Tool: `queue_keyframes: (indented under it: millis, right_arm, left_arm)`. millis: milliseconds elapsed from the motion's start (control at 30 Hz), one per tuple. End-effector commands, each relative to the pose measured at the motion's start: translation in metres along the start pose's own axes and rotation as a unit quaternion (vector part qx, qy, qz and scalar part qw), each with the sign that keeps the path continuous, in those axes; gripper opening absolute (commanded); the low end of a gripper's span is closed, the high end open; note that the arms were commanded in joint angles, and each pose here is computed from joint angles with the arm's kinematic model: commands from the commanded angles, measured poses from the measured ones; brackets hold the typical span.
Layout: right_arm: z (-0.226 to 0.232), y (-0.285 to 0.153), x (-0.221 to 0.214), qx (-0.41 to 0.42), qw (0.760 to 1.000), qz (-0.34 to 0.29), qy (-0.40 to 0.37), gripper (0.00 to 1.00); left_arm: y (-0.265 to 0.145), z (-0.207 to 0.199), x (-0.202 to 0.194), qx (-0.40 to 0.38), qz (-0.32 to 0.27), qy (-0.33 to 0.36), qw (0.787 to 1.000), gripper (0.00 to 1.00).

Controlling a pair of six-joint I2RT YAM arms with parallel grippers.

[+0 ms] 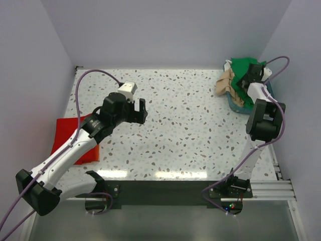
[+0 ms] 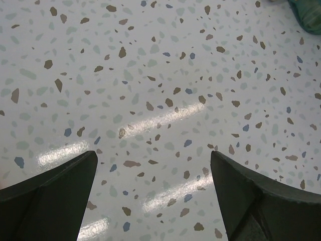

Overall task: Fold and stack the t-shirts
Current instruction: Grab the tshirt from the pile

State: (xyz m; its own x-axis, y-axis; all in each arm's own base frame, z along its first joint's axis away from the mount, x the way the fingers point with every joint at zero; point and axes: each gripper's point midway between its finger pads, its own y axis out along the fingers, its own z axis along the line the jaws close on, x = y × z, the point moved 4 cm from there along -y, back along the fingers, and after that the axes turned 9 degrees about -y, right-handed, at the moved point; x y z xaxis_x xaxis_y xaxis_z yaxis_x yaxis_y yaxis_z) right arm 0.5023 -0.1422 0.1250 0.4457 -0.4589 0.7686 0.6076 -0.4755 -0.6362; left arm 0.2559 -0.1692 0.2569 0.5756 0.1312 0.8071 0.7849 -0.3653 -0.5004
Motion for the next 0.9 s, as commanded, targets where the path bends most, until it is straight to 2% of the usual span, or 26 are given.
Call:
queue_keyframes:
  millis: [0,33,67,133,167,233,500,867]
  right_arm:
    - [0.013,0.006,0.019,0.020,0.999,-0.038,0.024,0.65]
    - [0.014,0.009,0.015,0.023,0.999,-0.033,0.022,0.59]
    - [0.016,0.010,0.016,0.030,0.999,-0.034,0.021,0.48]
    - [0.017,0.006,0.020,0.033,0.999,-0.034,0.019,0.35]
    - [0.018,0.003,0.023,0.035,0.998,-0.039,0.023,0.23]
    - [0.015,-0.002,0.021,0.037,0.998,-0.046,0.025,0.15]
    - [-0.001,-0.059,0.048,0.042,0.993,-0.099,0.041,0.00]
    - [-0.012,-0.140,0.093,0.074,0.979,-0.180,0.060,0.00]
  left_arm:
    - [0.002,-0.001,0.006,-0.011,-0.011,0.007,1.000,1.00]
    - [0.003,-0.001,0.005,-0.011,-0.010,0.008,1.000,1.00]
    - [0.002,-0.002,0.006,-0.012,-0.012,0.007,1.000,1.00]
    - [0.002,-0.001,0.005,-0.011,-0.010,0.005,1.000,1.00]
    - [0.003,-0.001,0.005,-0.011,-0.009,0.004,1.000,1.00]
    - [0.002,-0.001,0.005,-0.012,-0.011,0.003,1.000,1.00]
    - [0.004,-0.003,0.006,-0.018,-0.011,-0.001,1.000,1.00]
    - [0.003,-0.008,0.008,-0.030,-0.014,-0.010,0.999,1.00]
